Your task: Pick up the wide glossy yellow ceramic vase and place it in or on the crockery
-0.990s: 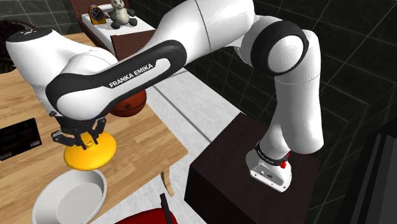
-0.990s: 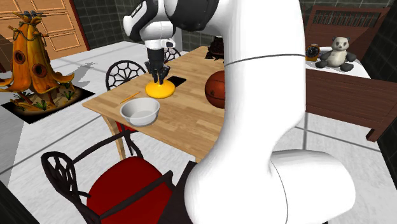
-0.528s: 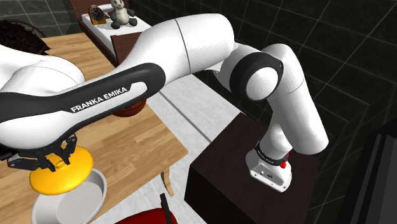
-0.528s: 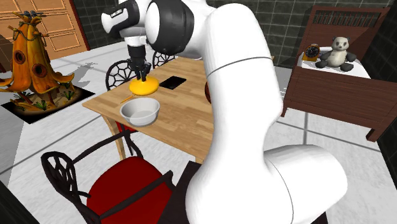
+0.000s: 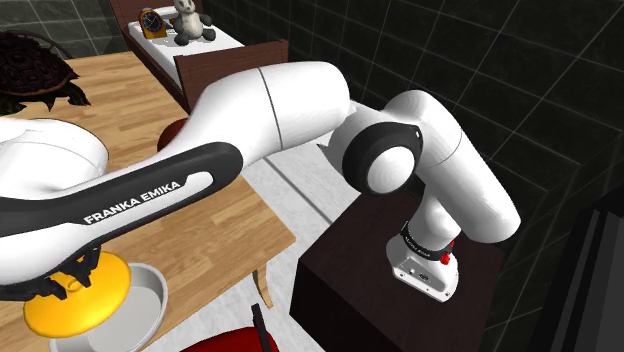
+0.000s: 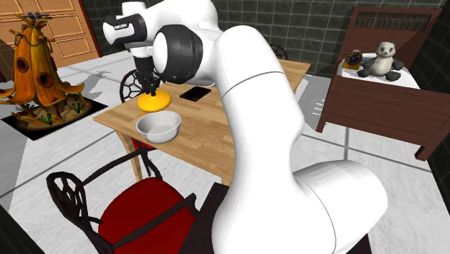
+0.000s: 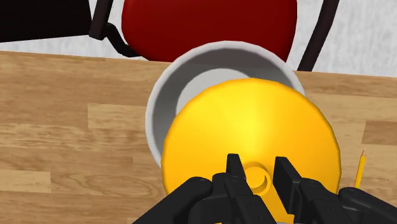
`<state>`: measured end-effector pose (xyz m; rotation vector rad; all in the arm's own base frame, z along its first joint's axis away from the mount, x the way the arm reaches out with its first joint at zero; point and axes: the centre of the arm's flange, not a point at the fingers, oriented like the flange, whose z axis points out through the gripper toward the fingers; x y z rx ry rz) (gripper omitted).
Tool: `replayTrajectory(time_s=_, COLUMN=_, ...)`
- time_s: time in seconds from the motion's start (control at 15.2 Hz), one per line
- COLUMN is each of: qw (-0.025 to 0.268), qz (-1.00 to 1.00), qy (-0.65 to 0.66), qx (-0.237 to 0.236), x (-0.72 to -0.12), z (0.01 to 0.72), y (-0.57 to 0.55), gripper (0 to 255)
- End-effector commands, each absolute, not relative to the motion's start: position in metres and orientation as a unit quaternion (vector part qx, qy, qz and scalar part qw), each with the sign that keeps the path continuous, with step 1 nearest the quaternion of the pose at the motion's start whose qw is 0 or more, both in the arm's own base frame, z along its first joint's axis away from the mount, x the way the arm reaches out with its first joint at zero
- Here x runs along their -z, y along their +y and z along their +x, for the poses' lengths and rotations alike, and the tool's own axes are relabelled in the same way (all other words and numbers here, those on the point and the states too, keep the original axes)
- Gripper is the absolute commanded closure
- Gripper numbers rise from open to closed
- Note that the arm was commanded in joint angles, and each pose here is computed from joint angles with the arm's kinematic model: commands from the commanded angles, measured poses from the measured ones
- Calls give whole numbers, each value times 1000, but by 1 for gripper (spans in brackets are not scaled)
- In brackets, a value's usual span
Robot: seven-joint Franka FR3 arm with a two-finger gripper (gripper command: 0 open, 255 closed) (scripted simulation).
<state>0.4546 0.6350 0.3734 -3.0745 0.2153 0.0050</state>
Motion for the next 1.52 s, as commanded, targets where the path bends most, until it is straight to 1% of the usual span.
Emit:
replayTrajectory(time_s=0.0, qw=30, qz=-997, qy=70, qx=-1, x=-363, z=456, y=635, gripper=255)
replayTrajectory(time_s=0.99, qw=30, qz=-997, qy=70, qx=-1, x=-285, z=456, y=635, gripper=255)
replayTrajectory(time_s=1.45, qw=30, qz=-997, qy=70, qx=-1, x=-285, z=456, y=635, gripper=255)
